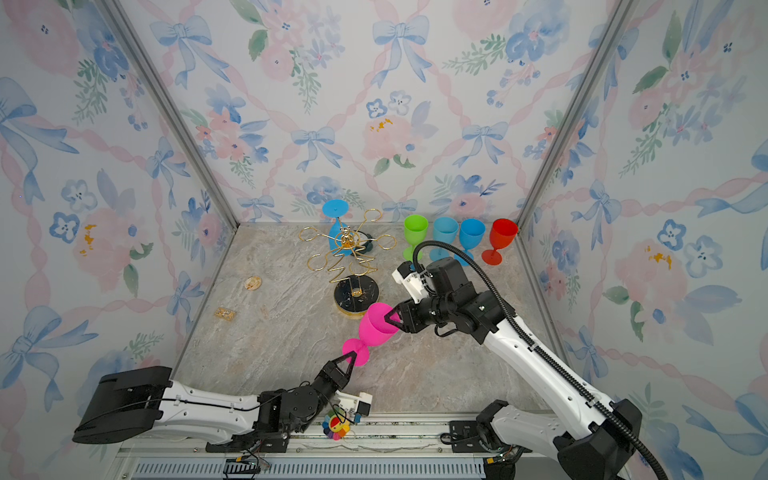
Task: Take the wine glass off the wine glass rack
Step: 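Close the right gripper on the pink glass bowl and open the left gripper, then carry the pink glass to the glass row with the right gripper while the left withdraws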
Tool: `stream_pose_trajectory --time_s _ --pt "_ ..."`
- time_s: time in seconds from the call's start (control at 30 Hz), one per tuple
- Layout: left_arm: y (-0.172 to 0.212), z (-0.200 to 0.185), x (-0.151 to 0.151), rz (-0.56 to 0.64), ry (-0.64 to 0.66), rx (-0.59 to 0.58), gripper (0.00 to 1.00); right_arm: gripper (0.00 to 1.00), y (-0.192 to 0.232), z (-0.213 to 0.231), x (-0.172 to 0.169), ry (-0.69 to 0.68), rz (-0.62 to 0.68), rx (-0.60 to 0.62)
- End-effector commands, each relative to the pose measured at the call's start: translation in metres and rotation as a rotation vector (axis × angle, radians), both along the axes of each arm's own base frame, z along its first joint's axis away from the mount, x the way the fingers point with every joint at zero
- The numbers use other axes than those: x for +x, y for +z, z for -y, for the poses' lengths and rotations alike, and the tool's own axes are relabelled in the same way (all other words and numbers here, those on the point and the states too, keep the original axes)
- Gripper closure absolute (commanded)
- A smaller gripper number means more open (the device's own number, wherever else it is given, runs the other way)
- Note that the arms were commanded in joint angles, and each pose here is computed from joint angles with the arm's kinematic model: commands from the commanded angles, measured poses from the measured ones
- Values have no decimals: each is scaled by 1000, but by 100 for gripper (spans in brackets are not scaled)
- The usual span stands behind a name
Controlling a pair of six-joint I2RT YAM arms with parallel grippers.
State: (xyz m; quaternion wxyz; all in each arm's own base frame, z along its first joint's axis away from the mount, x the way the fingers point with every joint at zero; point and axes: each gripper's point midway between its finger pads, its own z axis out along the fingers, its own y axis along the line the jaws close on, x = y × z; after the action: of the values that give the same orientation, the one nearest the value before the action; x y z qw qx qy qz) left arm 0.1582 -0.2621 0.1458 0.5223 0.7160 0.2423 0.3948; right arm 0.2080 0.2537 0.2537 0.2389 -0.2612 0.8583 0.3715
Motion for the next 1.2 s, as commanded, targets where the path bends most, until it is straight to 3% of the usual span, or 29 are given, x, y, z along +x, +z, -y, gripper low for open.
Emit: stream_pose_trajectory --time_s 0.0,0.2,0.37,0.77,0.83,0.9,0.97,1.17 --pt "4 -4 0 7 10 -28 100 71 13 -4 -1 14 30 14" --pt "2 -5 0 5 11 -25 100 82 12 -4 -1 16 30 10" --pt "-2 -5 -1 -5 8 -19 82 87 12 -3 -1 13 33 6" --pt "-3 -5 -1 -17 8 -24 71 98 11 2 2 -14 56 -12" --pt "-5 -5 -2 -24 6 -28 63 100 11 4 4 -29 63 -22" --pt "-4 -5 -2 -38 7 -49 43 100 10 8 9 -59 82 -38" --pt "-2 -4 -3 -56 -2 -77 30 100 13 13 13 -90 106 -49" --pt "1 -5 -10 -173 -26 -188 13 100 26 25 23 -163 157 -35"
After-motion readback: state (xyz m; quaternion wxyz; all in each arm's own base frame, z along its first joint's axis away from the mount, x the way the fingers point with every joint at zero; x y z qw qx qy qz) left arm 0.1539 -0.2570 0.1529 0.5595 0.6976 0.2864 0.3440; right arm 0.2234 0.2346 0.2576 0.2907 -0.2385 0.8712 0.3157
